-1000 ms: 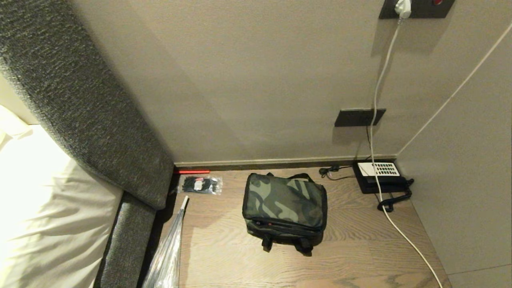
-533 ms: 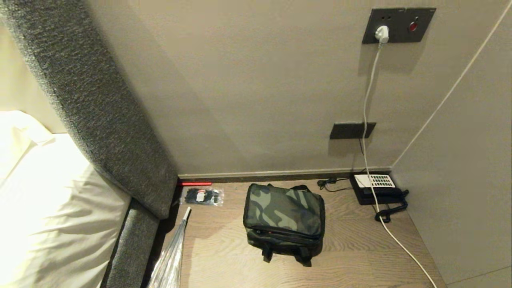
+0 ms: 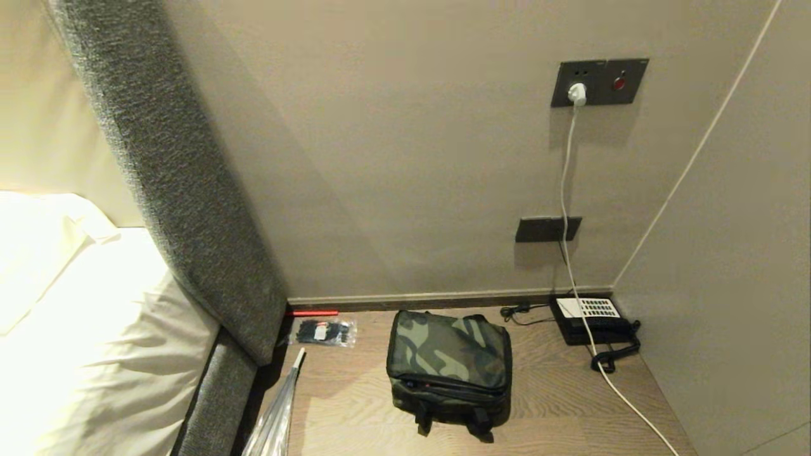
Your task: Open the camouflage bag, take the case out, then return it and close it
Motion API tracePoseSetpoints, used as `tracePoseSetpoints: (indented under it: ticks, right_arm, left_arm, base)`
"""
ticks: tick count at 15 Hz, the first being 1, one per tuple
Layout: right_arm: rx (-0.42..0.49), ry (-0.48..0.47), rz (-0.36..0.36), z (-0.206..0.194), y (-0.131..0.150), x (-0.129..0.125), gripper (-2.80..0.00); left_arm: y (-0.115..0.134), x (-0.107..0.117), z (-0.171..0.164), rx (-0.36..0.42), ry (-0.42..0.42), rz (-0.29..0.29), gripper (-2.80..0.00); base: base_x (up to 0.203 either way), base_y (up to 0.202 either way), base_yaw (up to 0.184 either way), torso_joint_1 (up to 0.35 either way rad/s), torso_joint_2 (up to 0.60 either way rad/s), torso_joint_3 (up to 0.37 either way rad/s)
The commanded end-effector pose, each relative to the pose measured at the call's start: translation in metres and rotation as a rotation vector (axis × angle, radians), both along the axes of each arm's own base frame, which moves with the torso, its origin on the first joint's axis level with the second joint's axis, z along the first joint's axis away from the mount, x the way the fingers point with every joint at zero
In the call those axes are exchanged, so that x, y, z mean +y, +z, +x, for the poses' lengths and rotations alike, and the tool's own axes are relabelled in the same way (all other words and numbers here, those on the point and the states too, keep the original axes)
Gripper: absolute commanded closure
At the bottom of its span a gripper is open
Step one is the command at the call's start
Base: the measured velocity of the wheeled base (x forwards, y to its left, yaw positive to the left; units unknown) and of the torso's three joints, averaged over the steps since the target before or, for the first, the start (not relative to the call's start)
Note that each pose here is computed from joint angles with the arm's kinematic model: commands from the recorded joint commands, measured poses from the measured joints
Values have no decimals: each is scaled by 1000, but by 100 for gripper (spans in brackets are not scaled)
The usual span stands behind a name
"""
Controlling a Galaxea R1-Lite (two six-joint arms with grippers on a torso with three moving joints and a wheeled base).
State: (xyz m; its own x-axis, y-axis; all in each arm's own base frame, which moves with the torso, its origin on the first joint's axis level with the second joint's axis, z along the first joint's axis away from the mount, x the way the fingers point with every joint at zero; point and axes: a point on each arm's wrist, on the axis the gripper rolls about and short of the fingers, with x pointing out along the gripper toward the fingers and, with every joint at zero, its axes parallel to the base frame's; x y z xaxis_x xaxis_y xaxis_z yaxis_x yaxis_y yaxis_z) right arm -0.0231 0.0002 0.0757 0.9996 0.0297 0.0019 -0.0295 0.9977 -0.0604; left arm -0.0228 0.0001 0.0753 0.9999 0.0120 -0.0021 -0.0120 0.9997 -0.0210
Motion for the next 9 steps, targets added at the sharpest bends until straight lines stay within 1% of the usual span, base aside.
tracePoseSetpoints:
  ticks: [1, 9]
  right_arm:
    - [-1, 1, 2, 0, 0, 0, 0]
    - [-1, 1, 4, 0, 0, 0, 0]
  left_arm:
    - [-1, 0, 0, 1, 2, 0, 0]
    - [-1, 0, 0, 1, 0, 0, 0]
  base:
    - [0, 0, 0, 2, 4, 207]
    - [0, 0, 0, 2, 2, 202]
